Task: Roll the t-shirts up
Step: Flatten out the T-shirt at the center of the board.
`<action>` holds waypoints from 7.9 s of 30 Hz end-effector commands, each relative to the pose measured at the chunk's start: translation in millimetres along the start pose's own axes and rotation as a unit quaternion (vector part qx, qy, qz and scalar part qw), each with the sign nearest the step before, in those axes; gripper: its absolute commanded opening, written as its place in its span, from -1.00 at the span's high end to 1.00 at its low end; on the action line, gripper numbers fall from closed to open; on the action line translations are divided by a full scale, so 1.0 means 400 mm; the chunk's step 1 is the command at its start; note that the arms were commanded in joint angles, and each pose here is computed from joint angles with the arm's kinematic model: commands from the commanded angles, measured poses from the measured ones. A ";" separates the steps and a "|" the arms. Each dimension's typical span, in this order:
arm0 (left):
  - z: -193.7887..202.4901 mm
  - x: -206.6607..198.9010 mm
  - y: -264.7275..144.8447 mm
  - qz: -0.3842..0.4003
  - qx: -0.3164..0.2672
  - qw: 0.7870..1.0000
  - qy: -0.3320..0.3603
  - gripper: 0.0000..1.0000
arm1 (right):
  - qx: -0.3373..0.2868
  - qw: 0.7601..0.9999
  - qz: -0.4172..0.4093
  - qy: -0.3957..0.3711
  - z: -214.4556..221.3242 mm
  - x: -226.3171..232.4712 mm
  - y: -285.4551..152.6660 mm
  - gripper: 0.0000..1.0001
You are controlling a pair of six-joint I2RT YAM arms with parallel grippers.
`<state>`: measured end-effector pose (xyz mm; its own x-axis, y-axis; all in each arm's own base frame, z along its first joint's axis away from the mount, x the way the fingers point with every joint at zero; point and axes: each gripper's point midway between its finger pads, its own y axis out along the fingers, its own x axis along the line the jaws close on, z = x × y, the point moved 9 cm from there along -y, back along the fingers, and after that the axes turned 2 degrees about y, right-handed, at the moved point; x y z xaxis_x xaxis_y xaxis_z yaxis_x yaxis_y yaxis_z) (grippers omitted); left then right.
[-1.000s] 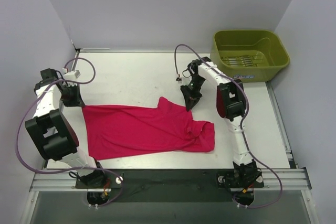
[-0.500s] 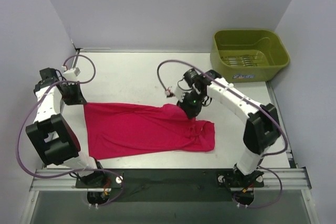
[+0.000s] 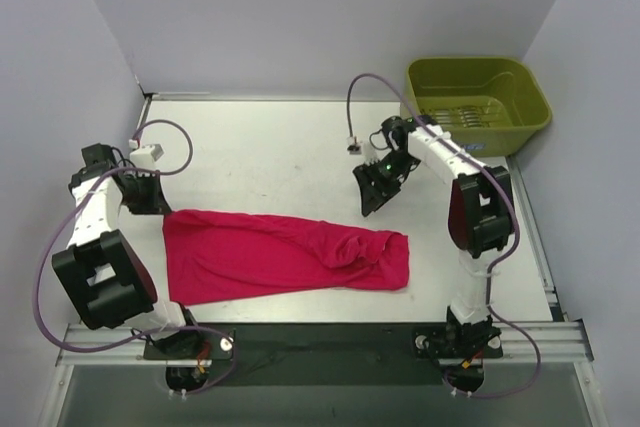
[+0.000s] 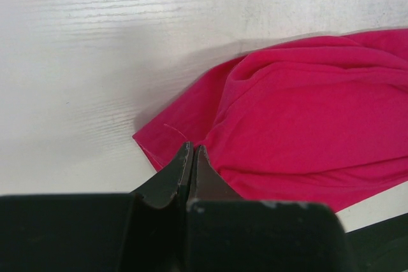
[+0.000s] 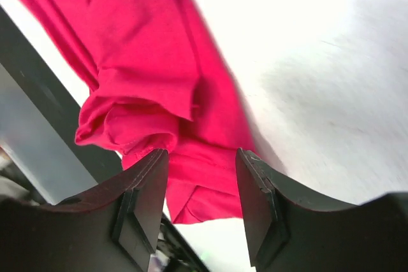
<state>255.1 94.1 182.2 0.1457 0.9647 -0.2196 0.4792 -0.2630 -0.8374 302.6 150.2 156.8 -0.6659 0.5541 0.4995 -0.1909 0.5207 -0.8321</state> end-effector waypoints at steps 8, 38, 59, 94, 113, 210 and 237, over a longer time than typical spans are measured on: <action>0.017 -0.019 -0.032 -0.016 -0.006 1.000 0.023 1.00 | 0.028 0.976 -0.088 0.195 0.016 0.055 0.055 -0.04; -0.014 -0.021 -0.068 -0.030 -0.022 0.999 0.030 1.00 | -0.059 0.992 0.026 0.109 -0.157 0.010 -0.017 0.90; -0.355 -0.132 -0.414 -0.031 -0.345 0.938 0.025 1.00 | -0.292 0.857 0.275 -0.324 -0.180 0.141 -0.510 1.00; -0.053 -0.057 -0.071 -0.007 -0.065 0.995 -0.069 1.00 | -0.286 0.949 0.031 0.128 -0.036 0.060 -0.088 -0.07; -0.020 -0.030 -0.056 -0.037 -0.003 0.998 -0.056 1.00 | -0.212 0.971 -0.088 0.071 0.132 0.073 0.116 0.01; -0.311 -0.390 -0.903 -0.139 -0.616 0.770 0.091 1.00 | -0.617 0.469 0.548 -0.314 0.102 0.587 -1.054 1.00; -0.310 -0.456 -1.119 -0.279 -0.668 0.660 0.201 1.00 | -0.617 0.327 0.611 -0.373 0.309 0.784 -1.146 1.00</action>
<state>56.3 7.0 679.7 -0.2753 0.9360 0.2193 0.7344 0.0575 0.6763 54.1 2.2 662.1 0.1548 0.7967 -0.5842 0.6459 0.3658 0.6700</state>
